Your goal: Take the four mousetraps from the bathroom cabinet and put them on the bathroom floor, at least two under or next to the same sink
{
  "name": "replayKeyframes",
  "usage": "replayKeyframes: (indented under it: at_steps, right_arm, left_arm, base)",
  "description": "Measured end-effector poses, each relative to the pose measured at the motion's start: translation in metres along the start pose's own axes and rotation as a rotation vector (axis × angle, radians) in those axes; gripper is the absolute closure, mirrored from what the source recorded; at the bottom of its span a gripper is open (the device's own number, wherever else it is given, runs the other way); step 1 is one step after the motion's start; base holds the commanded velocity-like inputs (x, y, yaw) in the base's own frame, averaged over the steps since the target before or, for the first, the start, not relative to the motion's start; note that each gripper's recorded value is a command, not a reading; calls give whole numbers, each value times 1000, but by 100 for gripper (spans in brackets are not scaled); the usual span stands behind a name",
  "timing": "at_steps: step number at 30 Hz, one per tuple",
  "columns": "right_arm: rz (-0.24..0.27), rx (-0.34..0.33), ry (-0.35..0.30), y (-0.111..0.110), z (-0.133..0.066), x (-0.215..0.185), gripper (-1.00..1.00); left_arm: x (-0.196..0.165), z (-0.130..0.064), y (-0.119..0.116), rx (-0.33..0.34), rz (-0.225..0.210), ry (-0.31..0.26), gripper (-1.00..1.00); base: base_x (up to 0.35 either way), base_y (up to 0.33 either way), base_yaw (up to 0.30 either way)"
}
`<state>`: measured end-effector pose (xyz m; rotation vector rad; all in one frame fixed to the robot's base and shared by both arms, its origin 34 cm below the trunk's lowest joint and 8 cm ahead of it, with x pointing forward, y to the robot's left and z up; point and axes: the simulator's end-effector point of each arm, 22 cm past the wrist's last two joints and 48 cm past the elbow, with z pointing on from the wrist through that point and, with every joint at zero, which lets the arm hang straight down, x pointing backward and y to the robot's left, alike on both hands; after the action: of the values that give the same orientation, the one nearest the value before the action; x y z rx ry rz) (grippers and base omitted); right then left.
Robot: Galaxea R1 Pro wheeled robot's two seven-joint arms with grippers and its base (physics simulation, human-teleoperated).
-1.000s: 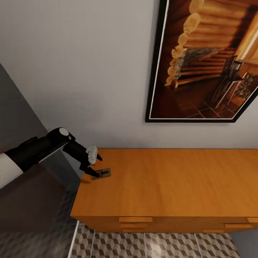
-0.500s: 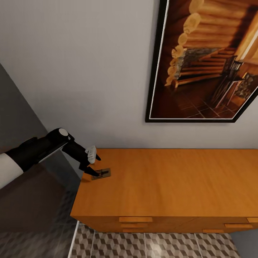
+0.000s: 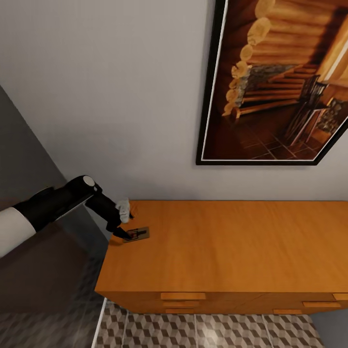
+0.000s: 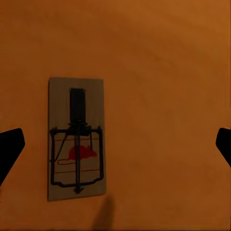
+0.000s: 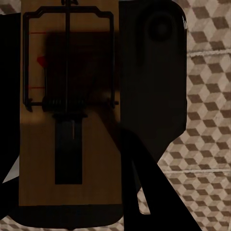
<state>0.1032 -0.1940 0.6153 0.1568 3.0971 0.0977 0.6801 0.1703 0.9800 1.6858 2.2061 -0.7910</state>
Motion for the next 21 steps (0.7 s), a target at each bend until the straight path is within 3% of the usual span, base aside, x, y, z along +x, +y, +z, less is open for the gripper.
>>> replayKeyframes:
  at_steps: [21]
  right_arm:
    - [0,0,-1,0,0,0,100]
  left_arm:
    - [9,10,6,1,-30,28,-100]
  base:
    - [0,0,0]
